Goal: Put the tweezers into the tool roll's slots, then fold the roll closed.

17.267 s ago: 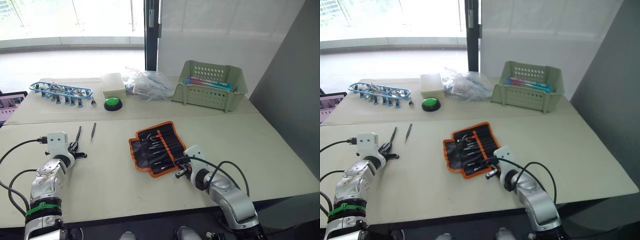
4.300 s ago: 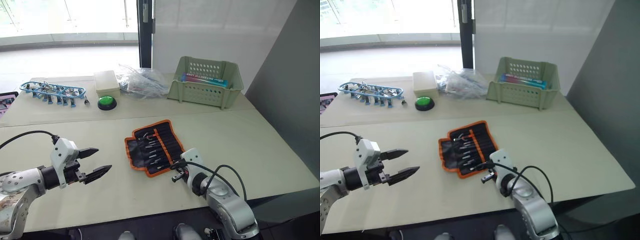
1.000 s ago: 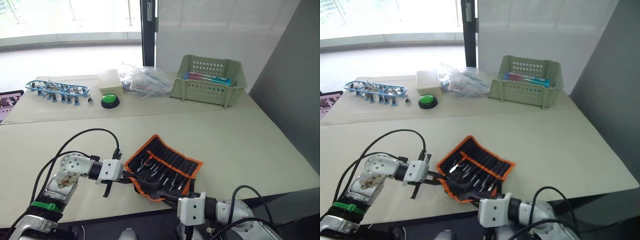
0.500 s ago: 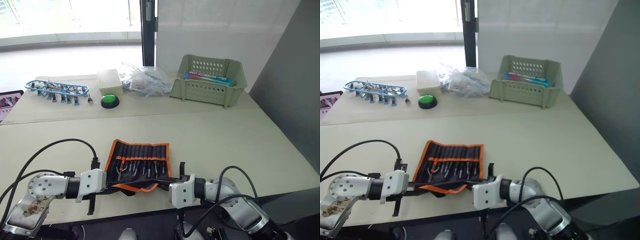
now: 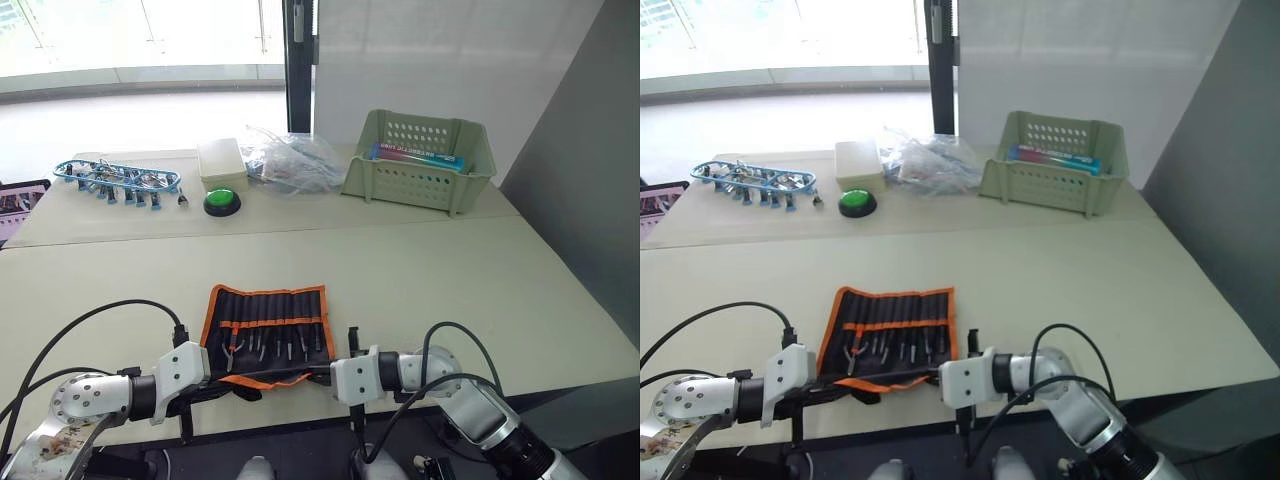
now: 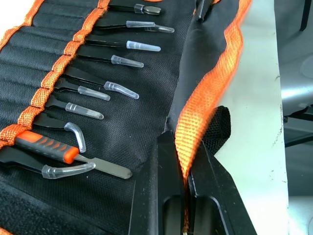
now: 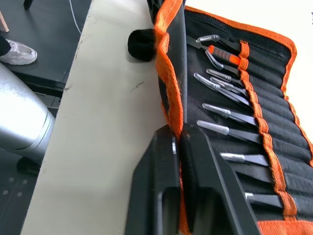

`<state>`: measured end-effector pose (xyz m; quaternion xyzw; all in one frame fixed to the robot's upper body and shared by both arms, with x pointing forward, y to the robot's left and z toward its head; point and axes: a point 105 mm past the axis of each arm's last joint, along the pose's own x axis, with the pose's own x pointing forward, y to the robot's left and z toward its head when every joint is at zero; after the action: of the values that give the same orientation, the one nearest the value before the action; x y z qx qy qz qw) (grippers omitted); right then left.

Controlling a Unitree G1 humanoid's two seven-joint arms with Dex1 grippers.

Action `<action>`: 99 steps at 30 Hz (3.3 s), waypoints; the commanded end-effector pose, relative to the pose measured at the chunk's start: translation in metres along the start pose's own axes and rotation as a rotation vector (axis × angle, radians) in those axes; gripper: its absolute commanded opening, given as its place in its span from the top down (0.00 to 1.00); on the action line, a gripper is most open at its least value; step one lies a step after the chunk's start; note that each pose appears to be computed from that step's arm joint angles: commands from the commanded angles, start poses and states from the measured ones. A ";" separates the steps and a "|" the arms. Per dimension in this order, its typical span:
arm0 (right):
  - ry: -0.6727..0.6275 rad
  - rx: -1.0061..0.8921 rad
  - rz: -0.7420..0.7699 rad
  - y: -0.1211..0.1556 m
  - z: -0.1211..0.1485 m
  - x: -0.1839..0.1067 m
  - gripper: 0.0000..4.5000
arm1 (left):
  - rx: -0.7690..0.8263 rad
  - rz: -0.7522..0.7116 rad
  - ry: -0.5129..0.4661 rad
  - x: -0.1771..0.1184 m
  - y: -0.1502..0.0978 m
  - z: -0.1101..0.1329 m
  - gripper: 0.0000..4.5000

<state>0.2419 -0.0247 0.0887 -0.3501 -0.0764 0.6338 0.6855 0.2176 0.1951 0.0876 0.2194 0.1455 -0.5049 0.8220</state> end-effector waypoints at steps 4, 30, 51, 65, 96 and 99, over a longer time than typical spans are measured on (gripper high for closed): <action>-0.039 0.044 -0.086 -0.014 0.007 -0.010 0.43 | -0.024 0.061 -0.067 -0.006 0.014 0.013 1.00; -0.162 0.196 -0.148 -0.013 0.050 -0.017 0.72 | -0.264 0.032 -0.032 0.011 0.027 0.010 1.00; -0.058 0.161 -0.133 -0.018 0.021 0.024 1.00 | -0.218 0.087 -0.064 0.004 0.035 0.018 0.00; 0.096 0.291 -0.158 -0.019 -0.019 0.033 1.00 | -0.221 0.160 -0.134 -0.033 0.045 0.024 0.06; -0.140 0.285 -0.213 -0.039 0.030 0.043 1.00 | -0.279 0.206 -0.164 0.032 0.023 -0.015 0.99; -0.146 0.274 -0.221 -0.041 0.032 0.061 1.00 | -0.278 0.210 -0.162 0.031 0.023 -0.015 0.99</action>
<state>0.2681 0.0378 0.1105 -0.1906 -0.0568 0.5850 0.7863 0.2563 0.1910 0.0718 0.0856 0.1087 -0.4017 0.9052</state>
